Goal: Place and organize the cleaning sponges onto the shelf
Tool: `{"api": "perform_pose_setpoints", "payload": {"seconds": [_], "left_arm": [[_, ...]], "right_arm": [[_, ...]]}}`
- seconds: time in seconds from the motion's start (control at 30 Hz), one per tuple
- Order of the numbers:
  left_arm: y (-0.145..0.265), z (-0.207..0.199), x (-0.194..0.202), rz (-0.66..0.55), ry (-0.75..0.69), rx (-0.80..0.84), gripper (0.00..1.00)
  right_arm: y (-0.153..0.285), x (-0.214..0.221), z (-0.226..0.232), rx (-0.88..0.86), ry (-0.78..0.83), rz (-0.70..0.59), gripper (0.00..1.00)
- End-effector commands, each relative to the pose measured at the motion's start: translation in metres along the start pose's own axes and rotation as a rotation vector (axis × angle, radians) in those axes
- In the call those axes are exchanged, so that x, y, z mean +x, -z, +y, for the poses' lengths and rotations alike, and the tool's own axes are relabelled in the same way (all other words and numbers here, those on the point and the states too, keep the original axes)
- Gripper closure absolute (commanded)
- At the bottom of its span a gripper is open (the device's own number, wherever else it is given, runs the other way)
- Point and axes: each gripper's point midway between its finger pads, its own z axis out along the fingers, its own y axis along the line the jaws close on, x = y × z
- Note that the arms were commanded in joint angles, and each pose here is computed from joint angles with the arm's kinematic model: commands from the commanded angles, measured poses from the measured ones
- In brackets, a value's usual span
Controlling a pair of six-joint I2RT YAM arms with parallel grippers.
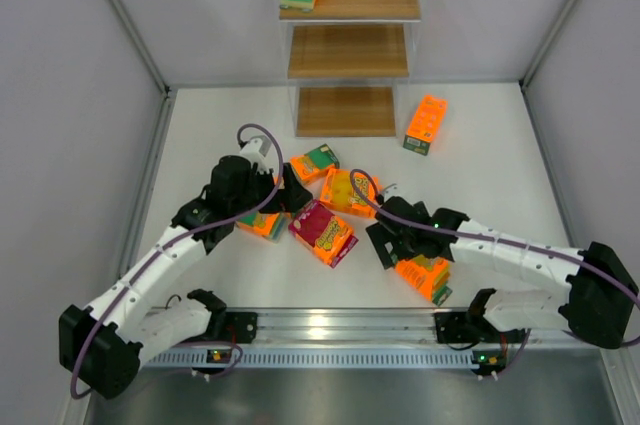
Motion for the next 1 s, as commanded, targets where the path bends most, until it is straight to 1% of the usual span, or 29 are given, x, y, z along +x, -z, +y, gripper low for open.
{"api": "perform_pose_setpoints", "payload": {"seconds": [0.0, 0.07, 0.13, 0.2, 0.23, 0.27, 0.4, 0.5, 0.57, 0.63, 0.97], "left_arm": [[0.002, -0.001, -0.007, -0.037, -0.023, -0.001, 0.02], [0.003, -0.001, -0.008, -0.039, -0.025, 0.001, 0.02], [0.004, -0.001, -0.008, -0.042, -0.025, 0.002, 0.02], [0.005, -0.002, -0.006, -0.041, -0.024, 0.007, 0.02], [0.007, -0.002, -0.007, -0.045, -0.025, 0.009, 0.02], [0.008, -0.002, -0.005, -0.046, -0.027, 0.013, 0.02], [0.010, -0.002, -0.003, -0.048, -0.029, 0.018, 0.02], [0.013, -0.003, -0.003, -0.055, -0.025, 0.024, 0.02], [0.014, -0.003, -0.003, -0.058, -0.019, 0.025, 0.02], [0.013, -0.002, -0.001, -0.055, -0.015, 0.022, 0.02], [0.011, -0.003, 0.000, -0.045, -0.011, 0.026, 0.02]], "right_arm": [[0.010, -0.025, 0.000, 0.029, -0.090, -0.083, 0.03], [0.011, -0.032, 0.003, 0.029, -0.142, -0.099, 0.09], [0.012, -0.038, 0.004, 0.035, -0.162, -0.098, 0.09], [0.015, -0.037, 0.002, 0.053, -0.178, -0.080, 0.04], [0.020, -0.044, 0.004, 0.044, -0.176, -0.092, 0.01], [0.023, -0.044, 0.007, 0.016, -0.151, -0.088, 0.01], [0.036, -0.052, 0.012, -0.064, -0.109, -0.152, 0.01], [0.033, -0.044, 0.001, -0.017, -0.129, -0.125, 0.01], [0.031, -0.033, -0.009, 0.038, -0.152, -0.081, 0.01], [0.027, -0.023, -0.011, 0.053, -0.153, -0.048, 0.01], [0.003, -0.001, -0.015, 0.037, -0.187, 0.012, 0.01]]}}
